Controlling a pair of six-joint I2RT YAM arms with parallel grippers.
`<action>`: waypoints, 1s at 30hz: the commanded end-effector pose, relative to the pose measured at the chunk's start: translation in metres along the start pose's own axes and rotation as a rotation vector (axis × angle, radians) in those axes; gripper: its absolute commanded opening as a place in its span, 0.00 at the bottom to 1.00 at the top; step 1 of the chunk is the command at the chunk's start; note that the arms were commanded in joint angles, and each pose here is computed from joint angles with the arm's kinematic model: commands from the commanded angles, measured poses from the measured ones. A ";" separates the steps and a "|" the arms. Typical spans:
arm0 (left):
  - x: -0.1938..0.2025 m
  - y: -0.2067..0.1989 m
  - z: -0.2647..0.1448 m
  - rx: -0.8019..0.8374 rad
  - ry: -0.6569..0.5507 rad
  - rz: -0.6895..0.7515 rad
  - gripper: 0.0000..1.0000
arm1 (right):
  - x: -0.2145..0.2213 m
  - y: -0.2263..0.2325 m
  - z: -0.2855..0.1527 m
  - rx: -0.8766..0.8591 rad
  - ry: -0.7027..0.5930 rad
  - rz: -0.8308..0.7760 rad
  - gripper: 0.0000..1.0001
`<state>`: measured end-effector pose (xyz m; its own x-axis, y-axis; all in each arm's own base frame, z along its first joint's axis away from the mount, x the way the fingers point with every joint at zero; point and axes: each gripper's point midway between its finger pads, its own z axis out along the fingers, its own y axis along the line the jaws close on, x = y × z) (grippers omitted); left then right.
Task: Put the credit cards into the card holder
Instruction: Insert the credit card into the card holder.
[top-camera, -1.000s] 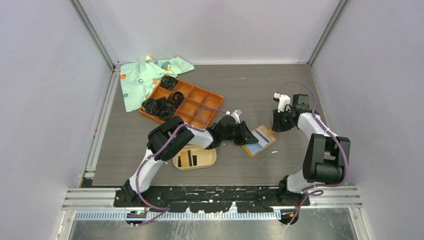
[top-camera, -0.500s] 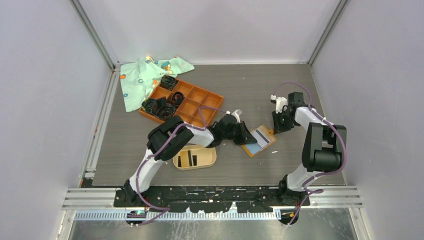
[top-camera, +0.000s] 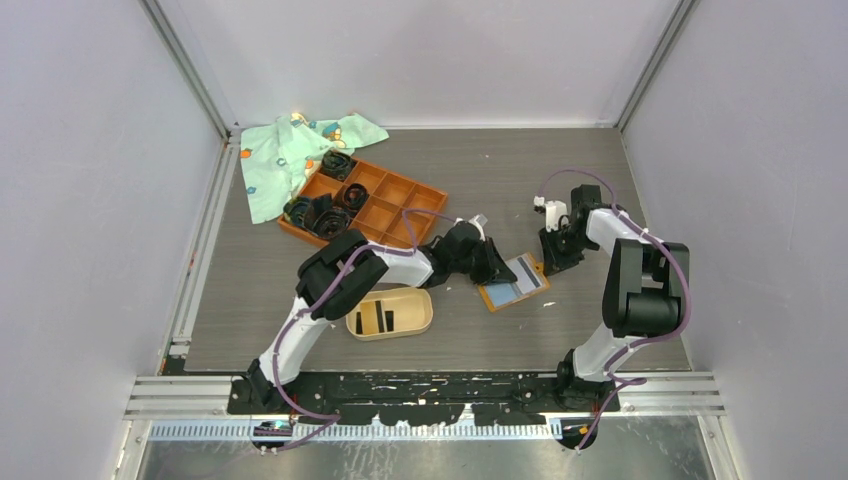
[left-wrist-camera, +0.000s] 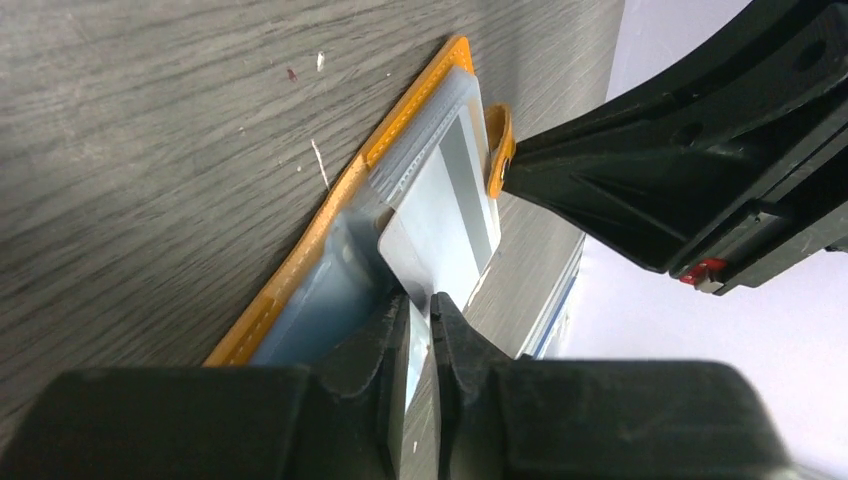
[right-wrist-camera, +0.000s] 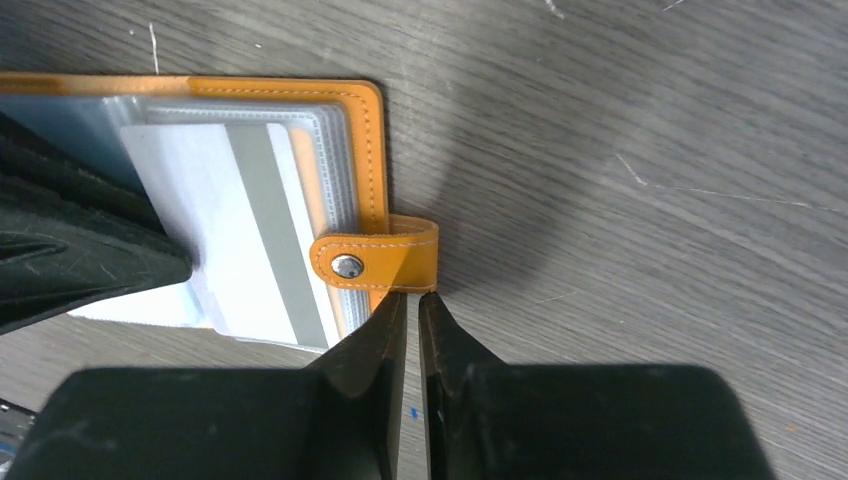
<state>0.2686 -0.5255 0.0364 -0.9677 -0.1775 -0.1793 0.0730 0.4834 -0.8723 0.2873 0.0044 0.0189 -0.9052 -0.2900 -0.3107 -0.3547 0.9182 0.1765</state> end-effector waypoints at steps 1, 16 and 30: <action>-0.013 -0.002 0.002 -0.012 -0.029 0.017 0.17 | -0.012 0.015 -0.013 -0.061 -0.043 0.002 0.16; -0.021 -0.004 -0.037 -0.136 0.000 0.127 0.32 | -0.023 0.007 -0.038 -0.066 -0.184 0.072 0.23; -0.027 -0.018 -0.049 -0.181 0.016 0.215 0.31 | -0.014 0.008 -0.021 -0.079 -0.108 0.095 0.22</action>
<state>0.2753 -0.4899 0.0407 -0.9614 -0.0628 -0.2681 0.1615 0.6601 -0.7336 0.2884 0.0064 0.0430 -0.9089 -0.1670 -0.3821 -0.2856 0.9170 0.2786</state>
